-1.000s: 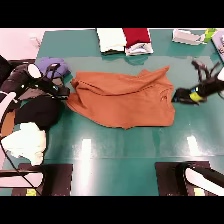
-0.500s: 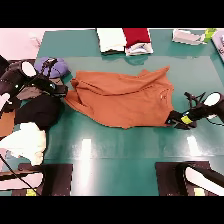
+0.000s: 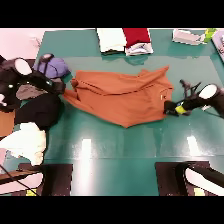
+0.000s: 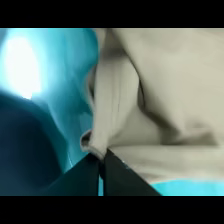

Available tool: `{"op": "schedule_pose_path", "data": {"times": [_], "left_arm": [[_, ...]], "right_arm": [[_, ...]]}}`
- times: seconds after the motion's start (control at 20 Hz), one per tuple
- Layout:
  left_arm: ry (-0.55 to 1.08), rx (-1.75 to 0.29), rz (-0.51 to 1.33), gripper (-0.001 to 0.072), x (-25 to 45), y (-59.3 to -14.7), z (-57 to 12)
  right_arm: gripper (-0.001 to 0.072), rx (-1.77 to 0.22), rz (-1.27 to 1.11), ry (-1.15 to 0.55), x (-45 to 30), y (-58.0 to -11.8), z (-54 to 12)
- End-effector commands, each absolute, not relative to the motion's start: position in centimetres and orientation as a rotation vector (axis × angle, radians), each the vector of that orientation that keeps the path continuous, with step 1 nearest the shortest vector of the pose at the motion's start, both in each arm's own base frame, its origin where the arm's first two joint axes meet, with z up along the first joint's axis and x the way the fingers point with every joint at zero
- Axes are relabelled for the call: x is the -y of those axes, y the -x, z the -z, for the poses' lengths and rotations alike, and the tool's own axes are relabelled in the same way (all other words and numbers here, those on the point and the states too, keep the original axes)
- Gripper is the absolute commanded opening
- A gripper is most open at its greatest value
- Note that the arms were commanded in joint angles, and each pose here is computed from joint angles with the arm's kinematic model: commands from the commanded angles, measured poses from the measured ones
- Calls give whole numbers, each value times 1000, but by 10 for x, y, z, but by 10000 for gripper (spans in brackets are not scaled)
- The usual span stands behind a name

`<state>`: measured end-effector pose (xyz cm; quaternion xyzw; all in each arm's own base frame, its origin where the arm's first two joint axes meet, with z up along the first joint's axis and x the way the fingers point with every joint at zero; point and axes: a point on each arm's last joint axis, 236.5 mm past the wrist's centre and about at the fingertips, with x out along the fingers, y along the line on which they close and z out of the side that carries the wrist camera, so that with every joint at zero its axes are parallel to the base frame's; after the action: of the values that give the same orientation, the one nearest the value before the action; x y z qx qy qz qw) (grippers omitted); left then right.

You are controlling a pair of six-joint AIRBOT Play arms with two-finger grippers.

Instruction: Fold the shirts.

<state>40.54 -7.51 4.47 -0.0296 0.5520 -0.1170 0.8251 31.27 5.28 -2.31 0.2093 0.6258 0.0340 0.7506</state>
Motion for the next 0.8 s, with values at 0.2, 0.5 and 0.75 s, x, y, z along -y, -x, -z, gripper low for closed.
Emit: {"op": "schedule_pose_path", "data": {"times": [0.2, 0.5, 0.75], "left_arm": [[2, -423, 234, 21, 64, -365, -345], [4, 95, 229, 21, 53, -227, -527], [11, 236, 224, 21, 50, -197, -569]], "right_arm": [[23, -611, -84, -308, -7, -344, -287], [23, -251, 5, -188, 9, -267, -447], [22, -229, 56, -146, 20, -254, -482]]}}
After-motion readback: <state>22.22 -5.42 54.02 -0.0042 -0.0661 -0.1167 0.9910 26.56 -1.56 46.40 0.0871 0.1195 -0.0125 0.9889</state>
